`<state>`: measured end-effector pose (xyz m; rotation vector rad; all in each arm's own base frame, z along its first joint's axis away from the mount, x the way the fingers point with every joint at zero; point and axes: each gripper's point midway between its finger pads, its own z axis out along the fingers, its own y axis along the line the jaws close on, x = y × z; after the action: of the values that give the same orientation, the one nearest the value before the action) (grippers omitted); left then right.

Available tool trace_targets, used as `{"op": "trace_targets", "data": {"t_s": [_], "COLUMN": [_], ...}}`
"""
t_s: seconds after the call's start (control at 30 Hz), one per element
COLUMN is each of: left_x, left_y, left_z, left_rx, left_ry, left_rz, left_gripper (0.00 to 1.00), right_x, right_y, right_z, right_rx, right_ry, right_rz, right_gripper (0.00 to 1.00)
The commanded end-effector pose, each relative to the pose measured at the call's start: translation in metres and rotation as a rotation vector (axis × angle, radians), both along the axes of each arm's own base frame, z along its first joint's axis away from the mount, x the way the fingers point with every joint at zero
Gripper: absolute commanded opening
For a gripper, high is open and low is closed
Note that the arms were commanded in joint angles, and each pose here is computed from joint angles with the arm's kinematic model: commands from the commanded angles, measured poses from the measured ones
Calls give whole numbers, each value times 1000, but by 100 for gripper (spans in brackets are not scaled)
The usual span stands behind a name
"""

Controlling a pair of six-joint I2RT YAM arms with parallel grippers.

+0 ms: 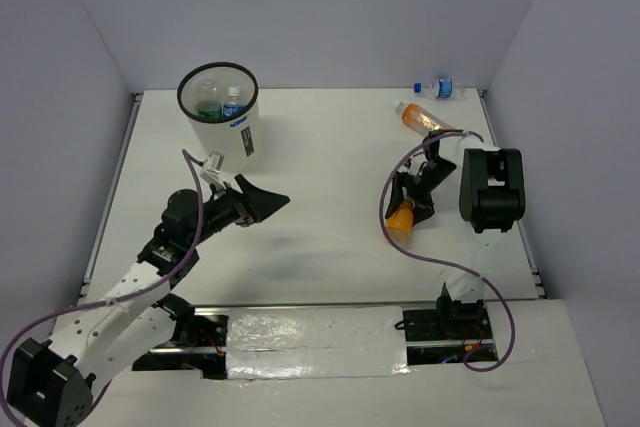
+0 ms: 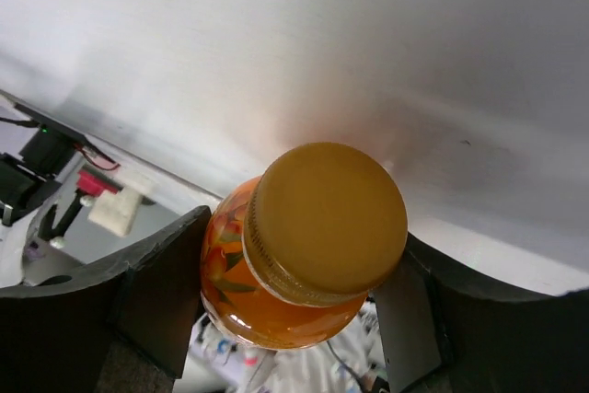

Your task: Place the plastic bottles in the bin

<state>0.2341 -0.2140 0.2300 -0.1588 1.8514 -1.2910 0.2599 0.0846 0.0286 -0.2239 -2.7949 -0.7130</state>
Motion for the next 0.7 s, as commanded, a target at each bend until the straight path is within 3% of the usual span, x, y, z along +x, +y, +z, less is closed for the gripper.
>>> {"op": "trace_targets", "data": {"t_s": [0.0,0.2,0.33,0.67], "left_x": [-10,-6,3,37], "left_y": [-26,-73,-108,-167], "left_z": [21,22,30,33], "left_rx": [-126,-110,-87,-59], "left_ry": [-67,-54,-82,-89], "left_rz": [-130,-219,-273,-297], "left_gripper": [99,99,99,99], "right_x": [50,96,97,78], "right_y": [10,30,63,122], "right_z": [46,115,160,226], "right_rx": [83,120,190,297], "right_ry": [-237,-611,-775,-995], "right_rz": [26,186,266,375], "right_gripper": [32,27,26,26]}}
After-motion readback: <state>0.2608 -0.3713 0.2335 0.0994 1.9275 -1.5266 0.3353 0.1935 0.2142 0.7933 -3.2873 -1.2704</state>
